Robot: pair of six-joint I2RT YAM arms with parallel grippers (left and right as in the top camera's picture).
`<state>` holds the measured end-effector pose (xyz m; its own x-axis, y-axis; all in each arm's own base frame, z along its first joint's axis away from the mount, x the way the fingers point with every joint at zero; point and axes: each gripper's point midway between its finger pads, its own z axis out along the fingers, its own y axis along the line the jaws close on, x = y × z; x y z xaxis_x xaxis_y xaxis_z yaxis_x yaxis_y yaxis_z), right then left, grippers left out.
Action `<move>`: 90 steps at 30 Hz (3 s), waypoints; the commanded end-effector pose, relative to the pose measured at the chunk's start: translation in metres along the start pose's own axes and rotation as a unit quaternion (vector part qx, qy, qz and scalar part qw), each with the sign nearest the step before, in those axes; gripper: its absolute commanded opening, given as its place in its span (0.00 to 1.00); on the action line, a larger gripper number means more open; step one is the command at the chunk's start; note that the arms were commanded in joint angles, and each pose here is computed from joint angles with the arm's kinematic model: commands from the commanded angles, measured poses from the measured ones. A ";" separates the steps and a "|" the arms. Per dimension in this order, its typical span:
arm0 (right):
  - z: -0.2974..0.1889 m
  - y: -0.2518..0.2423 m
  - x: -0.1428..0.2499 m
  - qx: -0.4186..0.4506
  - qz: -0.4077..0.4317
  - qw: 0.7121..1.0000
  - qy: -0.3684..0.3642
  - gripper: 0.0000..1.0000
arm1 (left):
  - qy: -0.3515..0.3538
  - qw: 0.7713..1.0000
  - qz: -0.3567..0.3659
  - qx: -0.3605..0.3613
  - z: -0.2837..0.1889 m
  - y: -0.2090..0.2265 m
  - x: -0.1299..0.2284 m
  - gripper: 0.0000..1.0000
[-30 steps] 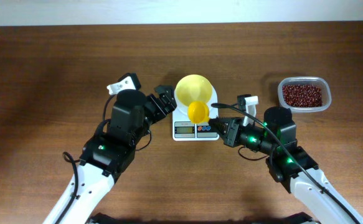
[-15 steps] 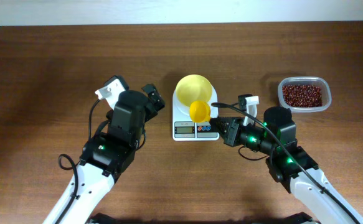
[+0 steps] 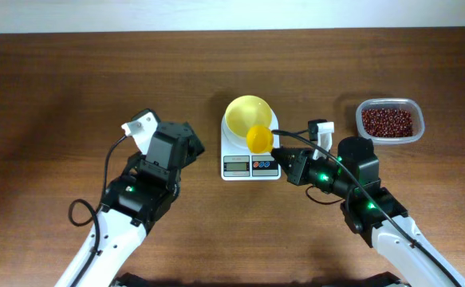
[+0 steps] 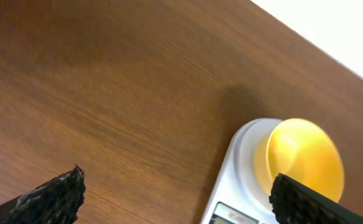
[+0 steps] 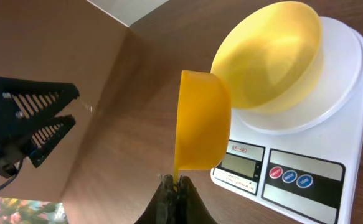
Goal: Scoop item into bowl and weigh 50g on scale
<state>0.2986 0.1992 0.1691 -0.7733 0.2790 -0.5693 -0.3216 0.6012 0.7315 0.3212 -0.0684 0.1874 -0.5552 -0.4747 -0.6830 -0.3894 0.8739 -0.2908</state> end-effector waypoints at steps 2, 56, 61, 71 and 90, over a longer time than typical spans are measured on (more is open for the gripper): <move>0.001 0.002 -0.004 0.003 -0.008 1.000 -0.008 0.04 | -0.009 0.991 0.132 0.008 -0.006 -0.003 -0.008 0.99; -0.069 0.006 -0.086 0.015 -0.090 0.981 -0.170 0.04 | 0.092 0.757 0.467 0.447 -0.083 -0.107 0.083 0.00; -0.069 0.005 -0.087 0.018 -0.089 0.981 -0.173 0.04 | 0.140 0.781 0.428 0.432 -0.048 -0.115 0.094 0.00; -0.073 -0.006 -0.096 0.051 -0.083 0.975 -0.197 0.04 | 0.150 0.781 0.524 0.306 0.024 -0.130 0.159 0.00; -0.087 -0.031 -0.115 0.131 -0.068 0.955 -0.256 0.04 | 0.143 0.819 0.509 0.223 0.082 -0.129 0.182 0.00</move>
<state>0.3478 0.0908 0.2346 -0.3864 0.4722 -0.7923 -0.2108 0.7911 0.5742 0.3285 -0.2563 0.0544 -0.6015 0.5555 -0.5742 0.6454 0.7615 0.0606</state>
